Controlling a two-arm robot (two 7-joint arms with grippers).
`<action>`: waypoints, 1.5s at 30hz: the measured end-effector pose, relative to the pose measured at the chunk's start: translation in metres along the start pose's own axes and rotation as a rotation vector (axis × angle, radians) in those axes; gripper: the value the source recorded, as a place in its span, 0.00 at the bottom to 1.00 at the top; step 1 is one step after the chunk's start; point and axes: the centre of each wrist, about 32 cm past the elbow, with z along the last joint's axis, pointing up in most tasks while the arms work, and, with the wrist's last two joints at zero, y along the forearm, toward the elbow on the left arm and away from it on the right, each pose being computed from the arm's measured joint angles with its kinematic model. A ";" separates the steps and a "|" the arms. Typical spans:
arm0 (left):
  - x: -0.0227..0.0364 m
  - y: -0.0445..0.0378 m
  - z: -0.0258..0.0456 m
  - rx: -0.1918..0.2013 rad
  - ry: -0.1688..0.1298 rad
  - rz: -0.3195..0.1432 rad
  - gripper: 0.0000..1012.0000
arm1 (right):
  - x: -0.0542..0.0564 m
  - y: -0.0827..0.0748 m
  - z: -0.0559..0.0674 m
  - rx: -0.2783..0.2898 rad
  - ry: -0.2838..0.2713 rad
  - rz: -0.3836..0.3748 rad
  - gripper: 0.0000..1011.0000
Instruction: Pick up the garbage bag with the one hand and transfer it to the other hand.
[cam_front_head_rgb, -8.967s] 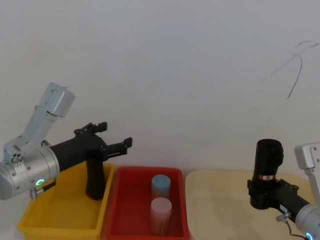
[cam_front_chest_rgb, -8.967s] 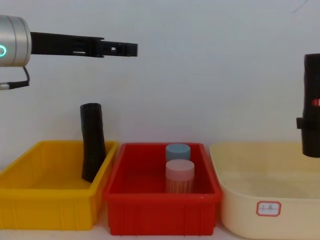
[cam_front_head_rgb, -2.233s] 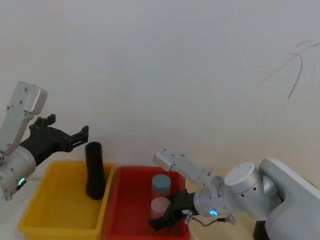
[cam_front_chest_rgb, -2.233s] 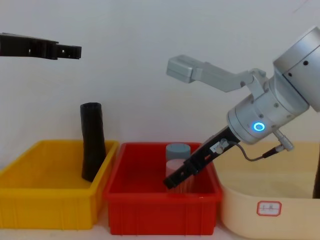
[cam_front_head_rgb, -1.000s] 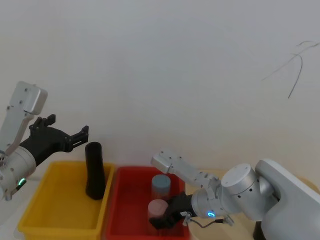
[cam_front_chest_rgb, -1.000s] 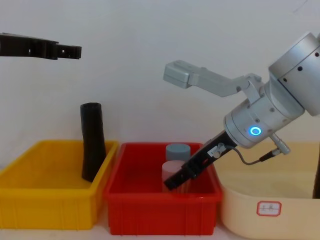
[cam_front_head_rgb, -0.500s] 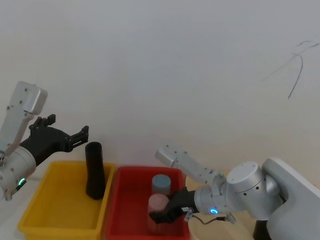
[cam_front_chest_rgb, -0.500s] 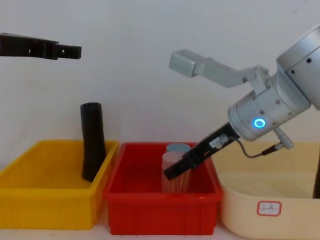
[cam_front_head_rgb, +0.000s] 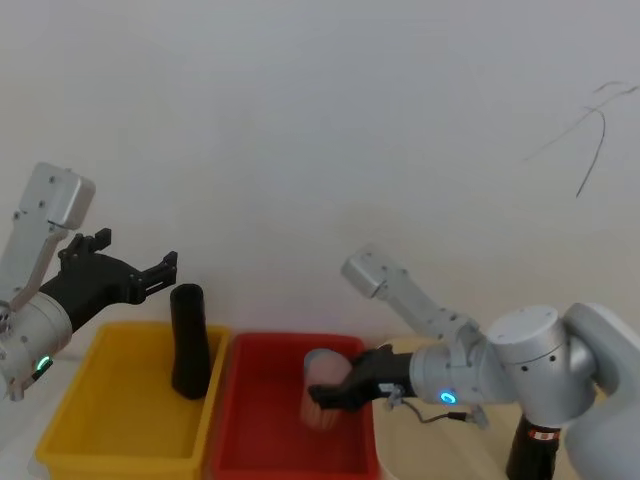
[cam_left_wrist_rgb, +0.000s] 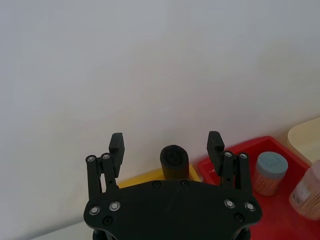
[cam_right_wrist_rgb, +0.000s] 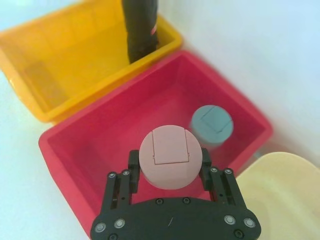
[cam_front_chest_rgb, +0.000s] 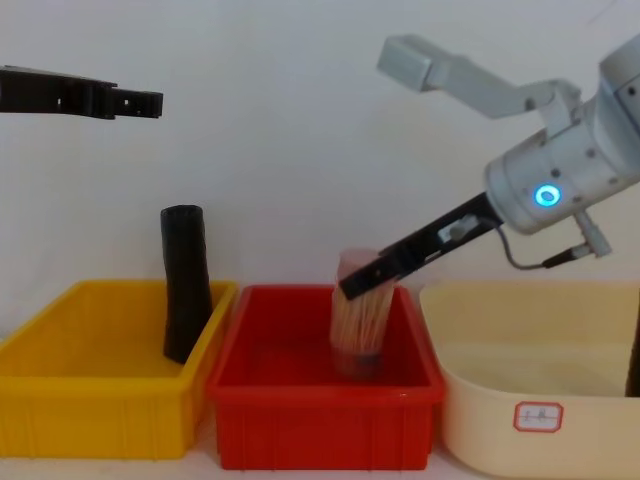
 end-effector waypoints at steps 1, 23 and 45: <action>0.0000 0.0000 0.0000 0.000 0.000 0.000 0.99 | 0.001 -0.002 0.000 0.008 0.005 -0.003 0.66; 0.0000 0.0000 0.0000 0.000 0.000 0.000 0.99 | 0.029 -0.076 0.003 0.193 0.161 -0.150 0.66; 0.0000 0.0000 0.0000 0.000 0.000 0.000 0.99 | 0.023 -0.095 -0.032 0.126 0.225 -0.192 0.66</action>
